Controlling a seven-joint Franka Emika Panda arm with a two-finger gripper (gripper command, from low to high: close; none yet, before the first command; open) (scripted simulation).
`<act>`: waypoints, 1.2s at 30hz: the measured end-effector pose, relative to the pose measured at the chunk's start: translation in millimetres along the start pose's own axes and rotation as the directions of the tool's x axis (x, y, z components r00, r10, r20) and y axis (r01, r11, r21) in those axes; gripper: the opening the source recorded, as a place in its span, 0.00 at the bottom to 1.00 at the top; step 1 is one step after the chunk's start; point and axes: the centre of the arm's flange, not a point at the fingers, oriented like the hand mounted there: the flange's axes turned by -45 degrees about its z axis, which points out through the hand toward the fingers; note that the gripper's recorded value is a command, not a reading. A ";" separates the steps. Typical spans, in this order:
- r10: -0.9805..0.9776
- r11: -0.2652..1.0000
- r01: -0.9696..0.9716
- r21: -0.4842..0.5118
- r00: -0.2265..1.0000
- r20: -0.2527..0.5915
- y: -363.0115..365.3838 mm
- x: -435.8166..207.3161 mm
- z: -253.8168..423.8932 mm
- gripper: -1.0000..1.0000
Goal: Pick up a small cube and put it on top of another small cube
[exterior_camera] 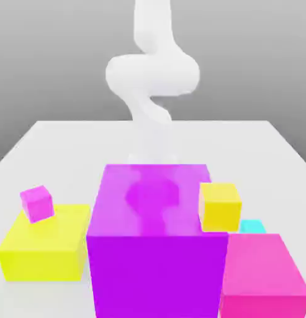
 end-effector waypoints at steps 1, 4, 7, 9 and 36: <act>0.004 1.000 -0.004 0.016 0.999 0.039 -13.0 -7.0 27.4 0.50; 0.008 0.999 -0.016 0.049 0.988 0.153 -52.8 -38.3 101.2 0.50; 0.004 0.998 -0.022 0.066 0.965 0.262 -91.8 -82.7 162.7 0.50; -0.001 0.997 -0.023 0.070 0.944 0.331 -115.8 -118.4 196.9 0.50; -0.038 0.998 0.056 -0.007 0.751 0.660 -191.5 -423.5 341.5 0.00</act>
